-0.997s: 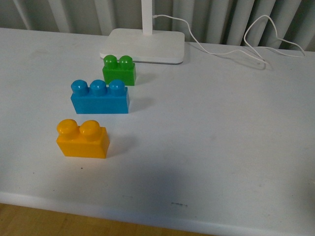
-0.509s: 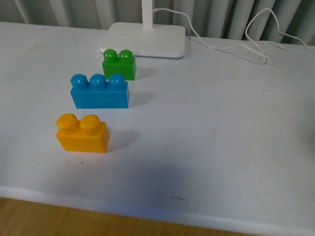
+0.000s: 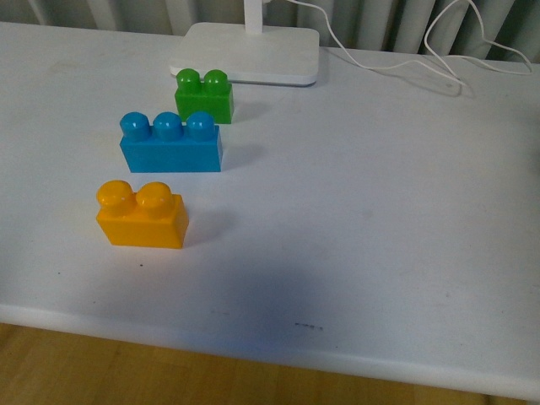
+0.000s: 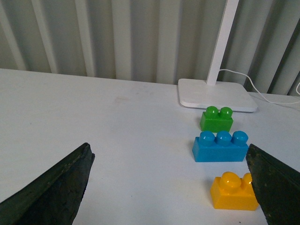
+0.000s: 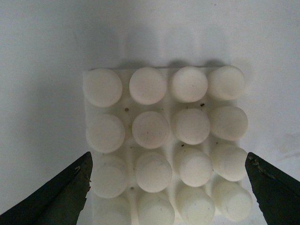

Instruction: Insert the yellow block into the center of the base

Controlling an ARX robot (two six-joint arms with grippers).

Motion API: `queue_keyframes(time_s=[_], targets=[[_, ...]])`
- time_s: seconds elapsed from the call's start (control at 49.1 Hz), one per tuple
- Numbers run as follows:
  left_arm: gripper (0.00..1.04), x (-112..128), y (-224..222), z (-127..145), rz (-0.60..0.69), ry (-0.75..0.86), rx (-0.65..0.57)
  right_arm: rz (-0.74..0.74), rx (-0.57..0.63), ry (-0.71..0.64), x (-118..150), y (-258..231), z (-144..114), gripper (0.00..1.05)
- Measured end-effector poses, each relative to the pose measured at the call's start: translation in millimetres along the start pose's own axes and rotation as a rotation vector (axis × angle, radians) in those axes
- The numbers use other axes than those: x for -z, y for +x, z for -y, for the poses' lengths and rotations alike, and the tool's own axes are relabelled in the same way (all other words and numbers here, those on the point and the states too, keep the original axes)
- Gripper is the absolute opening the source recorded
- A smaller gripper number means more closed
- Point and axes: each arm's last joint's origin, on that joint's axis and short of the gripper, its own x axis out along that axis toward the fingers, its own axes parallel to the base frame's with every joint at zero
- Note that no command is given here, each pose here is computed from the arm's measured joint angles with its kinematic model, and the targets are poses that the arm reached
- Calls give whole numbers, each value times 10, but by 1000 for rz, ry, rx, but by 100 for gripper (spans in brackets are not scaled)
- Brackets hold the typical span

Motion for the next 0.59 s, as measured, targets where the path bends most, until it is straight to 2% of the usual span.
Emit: queue_keyframes(time_s=[0.59], targets=[[98,0,0,0,0,0,0,-101,-35,44,-38,224,369,95]])
